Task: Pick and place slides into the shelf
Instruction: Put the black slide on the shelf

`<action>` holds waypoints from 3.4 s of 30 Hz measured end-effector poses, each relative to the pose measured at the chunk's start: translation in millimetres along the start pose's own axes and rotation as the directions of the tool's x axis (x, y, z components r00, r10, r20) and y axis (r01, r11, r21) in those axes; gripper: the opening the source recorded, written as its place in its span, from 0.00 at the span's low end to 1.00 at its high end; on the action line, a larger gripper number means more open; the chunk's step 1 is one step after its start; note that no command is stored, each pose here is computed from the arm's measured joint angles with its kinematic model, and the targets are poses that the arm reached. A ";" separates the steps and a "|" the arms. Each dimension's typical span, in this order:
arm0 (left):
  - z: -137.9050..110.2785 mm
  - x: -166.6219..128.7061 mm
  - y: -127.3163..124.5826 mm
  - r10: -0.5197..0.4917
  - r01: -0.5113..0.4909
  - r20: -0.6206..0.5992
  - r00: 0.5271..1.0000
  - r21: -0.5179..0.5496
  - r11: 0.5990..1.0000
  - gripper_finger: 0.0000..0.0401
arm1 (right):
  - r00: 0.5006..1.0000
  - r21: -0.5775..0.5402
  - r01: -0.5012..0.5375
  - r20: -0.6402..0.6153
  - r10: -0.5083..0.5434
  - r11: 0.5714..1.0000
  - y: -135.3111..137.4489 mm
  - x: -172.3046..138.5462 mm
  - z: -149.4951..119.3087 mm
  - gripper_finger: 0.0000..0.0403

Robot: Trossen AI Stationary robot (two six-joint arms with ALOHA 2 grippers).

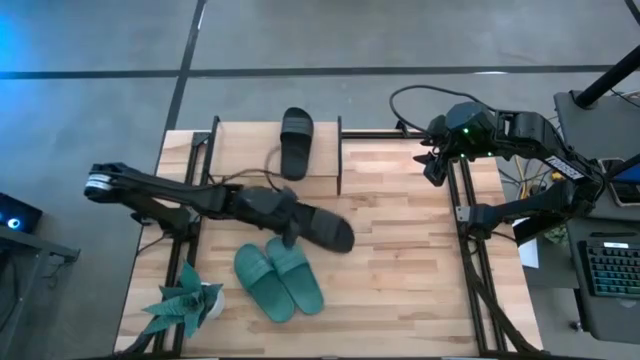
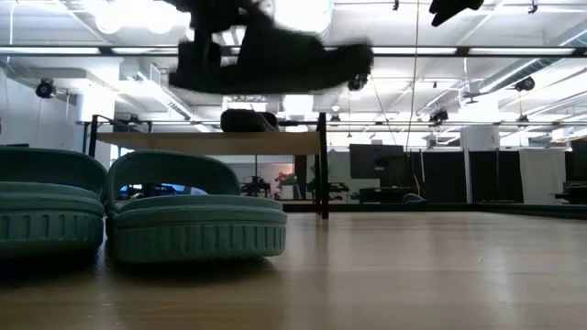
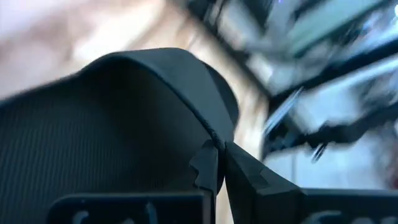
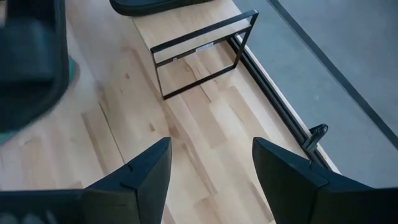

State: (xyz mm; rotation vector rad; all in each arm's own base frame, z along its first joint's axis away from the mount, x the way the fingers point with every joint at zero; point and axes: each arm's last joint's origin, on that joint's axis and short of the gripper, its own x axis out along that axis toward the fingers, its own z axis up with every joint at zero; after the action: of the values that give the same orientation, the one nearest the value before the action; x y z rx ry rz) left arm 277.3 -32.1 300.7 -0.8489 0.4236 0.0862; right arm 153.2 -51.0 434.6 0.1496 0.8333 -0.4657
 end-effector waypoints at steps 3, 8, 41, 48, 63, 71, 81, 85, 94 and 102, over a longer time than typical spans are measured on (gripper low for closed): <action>9.0 -22.0 -10.7 0.012 0.000 0.178 0.984 -0.071 0.997 0.00 | 1.000 -0.003 0.000 -0.002 0.000 1.000 0.0 -0.1 -0.3 0.53; 19.8 -47.0 -12.2 0.192 -0.066 0.476 0.858 -0.268 0.961 0.00 | 1.000 -0.005 0.000 0.000 0.000 1.000 -0.1 -0.5 -0.4 0.53; 55.3 -41.1 54.1 0.686 0.180 0.726 -0.040 -0.670 0.720 0.06 | 0.997 0.028 -0.011 0.083 0.008 1.000 0.7 -1.1 7.6 0.53; 66.5 -41.3 77.5 0.726 0.120 0.688 -0.003 -0.720 0.683 0.07 | 0.996 0.028 -0.011 0.084 0.008 1.000 0.7 -1.1 7.7 0.53; 59.4 -26.1 112.9 0.774 0.140 0.626 0.095 -0.778 0.612 0.26 | 0.996 0.021 -0.010 0.088 0.008 1.000 0.7 -1.0 8.2 0.53; 60.8 -30.7 106.5 0.756 0.116 0.612 0.230 -0.789 0.604 0.45 | 0.996 0.026 -0.011 0.094 0.009 1.000 0.8 -0.9 8.8 0.53; 63.3 -53.5 86.0 0.690 0.119 0.648 0.323 -0.751 0.649 0.49 | 0.994 0.028 -0.013 0.109 0.010 1.000 0.9 -1.1 10.3 0.53; 66.8 -68.1 74.2 0.636 0.114 0.687 0.350 -0.706 0.699 0.49 | 0.994 0.023 -0.012 0.109 0.010 1.000 0.9 -0.9 10.5 0.53; 71.0 -108.2 34.2 0.161 -0.207 0.667 0.727 -0.011 0.978 0.46 | 0.995 -0.035 -0.014 0.094 0.017 0.999 1.5 1.9 9.2 0.53; 43.4 -140.3 44.7 0.314 -0.342 0.473 0.823 -0.028 0.939 0.39 | 0.992 -0.036 -0.127 -0.009 0.126 0.991 16.6 59.0 33.9 0.50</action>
State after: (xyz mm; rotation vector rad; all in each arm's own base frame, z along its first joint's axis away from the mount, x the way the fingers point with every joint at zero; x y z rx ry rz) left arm 152.6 42.8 349.9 -0.6598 0.1037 0.5902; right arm 217.9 -66.5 412.7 0.1690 0.8330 -0.3306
